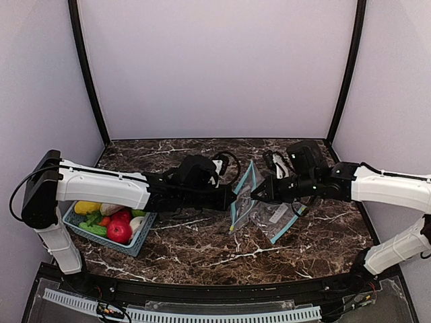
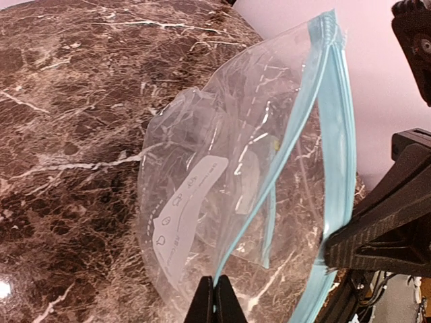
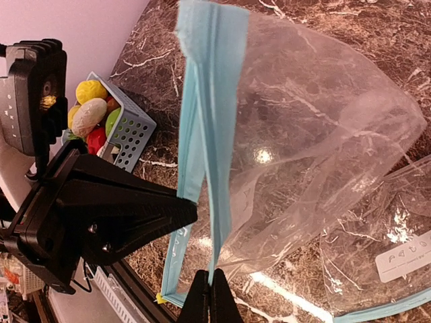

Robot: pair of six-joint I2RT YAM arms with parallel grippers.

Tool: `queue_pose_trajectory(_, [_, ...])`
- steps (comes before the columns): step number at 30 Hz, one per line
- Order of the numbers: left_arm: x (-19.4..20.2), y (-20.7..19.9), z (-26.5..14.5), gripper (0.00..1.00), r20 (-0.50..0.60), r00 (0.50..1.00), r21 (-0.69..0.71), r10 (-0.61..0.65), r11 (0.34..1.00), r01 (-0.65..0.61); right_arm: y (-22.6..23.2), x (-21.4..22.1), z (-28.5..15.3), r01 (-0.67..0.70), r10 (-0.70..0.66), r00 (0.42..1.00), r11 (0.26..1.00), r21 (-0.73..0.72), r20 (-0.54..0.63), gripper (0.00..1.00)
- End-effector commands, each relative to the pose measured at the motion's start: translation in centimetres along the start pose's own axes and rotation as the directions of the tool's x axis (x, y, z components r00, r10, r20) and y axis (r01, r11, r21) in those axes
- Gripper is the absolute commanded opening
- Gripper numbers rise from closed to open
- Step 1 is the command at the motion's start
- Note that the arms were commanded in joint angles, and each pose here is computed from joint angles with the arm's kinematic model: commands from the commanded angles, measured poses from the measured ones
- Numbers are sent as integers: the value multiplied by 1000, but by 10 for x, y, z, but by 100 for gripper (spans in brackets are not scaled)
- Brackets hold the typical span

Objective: Place the food in the zip-top bag and seal the zipper
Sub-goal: Open the zipper food storage bag at the center of the board.

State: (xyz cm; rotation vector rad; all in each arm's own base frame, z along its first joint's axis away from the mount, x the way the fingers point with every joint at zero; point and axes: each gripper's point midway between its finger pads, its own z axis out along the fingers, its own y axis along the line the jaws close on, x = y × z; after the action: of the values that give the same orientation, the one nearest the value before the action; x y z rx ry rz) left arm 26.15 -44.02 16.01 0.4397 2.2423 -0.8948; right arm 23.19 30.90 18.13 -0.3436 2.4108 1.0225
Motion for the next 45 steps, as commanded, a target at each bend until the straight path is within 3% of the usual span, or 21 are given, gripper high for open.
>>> queue_pose_trajectory(1, [-7,28,-24,1,34,999,-169,21,986,-15,2,-7,-10,-12,11,1000,999,46,21,0])
queue_pose_trajectory(8, [-19,59,-43,1,75,995,-355,59,934,-28,-1,-10,-21,-44,41,999,995,94,35,0])
queue_pose_trajectory(15, [-19,74,-46,1,66,997,-411,46,912,-15,-4,-14,-29,-58,53,998,985,160,37,0])
queue_pose_trajectory(19, [-19,60,-34,1,77,997,-292,24,956,-1,-2,-16,-36,-61,55,998,982,177,35,0])
queue_pose_trajectory(23, [-14,23,-14,2,50,999,-77,2,997,2,-2,-18,-33,-50,46,999,981,190,27,0])
queue_pose_trajectory(33, [17,33,6,5,-18,995,-33,-103,994,102,-4,-18,-12,-43,41,999,983,178,13,0])
queue_pose_trajectory(36, [17,39,-2,11,-16,995,-51,-94,994,93,-5,-21,-6,-43,42,999,981,188,13,0])
queue_pose_trajectory(39, [17,22,-5,19,-42,998,29,-49,998,50,-11,-23,0,-50,47,999,975,215,17,0])
queue_pose_trajectory(43, [9,-1,-18,38,-55,998,124,19,992,-12,-17,-23,2,-70,66,998,967,245,25,0])
queue_pose_trajectory(45, [5,-3,-31,55,-45,999,128,25,992,-19,-17,-23,4,-70,67,998,966,248,21,0])
